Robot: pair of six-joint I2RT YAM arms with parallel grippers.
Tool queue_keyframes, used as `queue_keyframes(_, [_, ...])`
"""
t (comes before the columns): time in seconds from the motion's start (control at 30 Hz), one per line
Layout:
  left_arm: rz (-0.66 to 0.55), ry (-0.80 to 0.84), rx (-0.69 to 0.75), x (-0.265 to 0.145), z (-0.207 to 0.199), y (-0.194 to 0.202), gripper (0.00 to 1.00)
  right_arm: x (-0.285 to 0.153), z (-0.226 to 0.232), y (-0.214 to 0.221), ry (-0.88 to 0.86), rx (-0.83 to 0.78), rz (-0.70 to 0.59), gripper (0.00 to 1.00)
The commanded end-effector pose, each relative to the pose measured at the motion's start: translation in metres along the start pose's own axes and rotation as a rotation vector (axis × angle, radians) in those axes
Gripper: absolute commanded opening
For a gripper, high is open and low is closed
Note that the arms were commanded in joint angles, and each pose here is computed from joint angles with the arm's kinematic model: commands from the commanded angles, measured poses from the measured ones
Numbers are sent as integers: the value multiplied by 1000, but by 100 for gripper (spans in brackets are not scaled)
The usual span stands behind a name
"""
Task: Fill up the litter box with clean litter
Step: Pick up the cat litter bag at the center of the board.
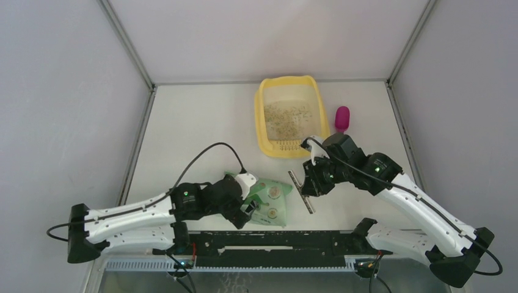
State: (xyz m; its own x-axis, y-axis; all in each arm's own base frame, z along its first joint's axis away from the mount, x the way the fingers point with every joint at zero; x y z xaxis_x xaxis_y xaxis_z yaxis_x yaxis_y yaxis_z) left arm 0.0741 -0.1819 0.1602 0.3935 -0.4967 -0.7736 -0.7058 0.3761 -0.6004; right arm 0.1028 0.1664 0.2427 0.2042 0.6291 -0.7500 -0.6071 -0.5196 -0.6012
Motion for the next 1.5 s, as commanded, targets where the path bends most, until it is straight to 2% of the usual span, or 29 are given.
queue_keyframes(0.0, [37, 133, 71, 6, -23, -16, 97, -4, -2, -11, 1, -29, -58, 0])
queue_keyframes(0.1, [83, 153, 86, 13, -26, -12, 93, -7, -5, -12, 4, -21, -72, 0])
queue_keyframes(0.13, [89, 155, 87, 14, -27, -12, 75, -8, -5, -12, 1, -17, -77, 0])
queue_keyframes(0.17, [104, 190, 86, 13, -30, -11, 37, -8, -6, -12, 2, -14, -83, 0])
queue_keyframes(0.2, [112, 174, 77, 13, -28, -12, 5, -9, -8, -12, 7, -8, -84, 0])
queue_keyframes(0.23, [112, 144, 64, 12, -24, -14, 1, -10, -8, -12, 8, -2, -86, 0])
queue_keyframes(0.4, [108, 138, 34, -9, -25, -43, 0, -13, -11, -15, 9, 9, -112, 0])
queue_keyframes(0.6, [-5, 205, 64, -74, -49, -109, 0, -28, -22, -24, 68, 45, -166, 0])
queue_keyframes(0.7, [-20, 201, 100, -94, -56, -136, 0, -34, -30, -30, 134, 42, -171, 0])
queue_keyframes(0.8, [25, 172, 154, -99, -57, -149, 0, -39, -38, -31, 218, 19, -166, 0])
queue_keyframes(1.1, [-31, 249, 182, -118, -63, -159, 1, -65, -46, -26, 346, -85, -239, 0])
queue_keyframes(1.27, [-79, 373, 275, -123, -84, -181, 1, -76, -60, -22, 448, -21, -252, 0])
queue_keyframes(1.47, [-122, 494, 444, -121, -107, -211, 0, -83, -68, -22, 478, 48, -283, 0])
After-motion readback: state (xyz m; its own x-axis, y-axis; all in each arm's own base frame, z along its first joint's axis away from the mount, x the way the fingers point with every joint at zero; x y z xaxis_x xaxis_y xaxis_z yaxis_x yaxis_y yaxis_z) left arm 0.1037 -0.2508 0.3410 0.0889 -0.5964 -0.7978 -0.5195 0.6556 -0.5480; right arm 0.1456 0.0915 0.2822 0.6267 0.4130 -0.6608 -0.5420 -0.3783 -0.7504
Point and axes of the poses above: each gripper's point midway between its finger pads, its own x axis out along the fingers, its own z axis along the line the jaws close on, y = z × x, the point moved 5 cm from there along -x, back along the fingers, and after that the axes turned 11 degrees about -x, right-handed, at the moved point
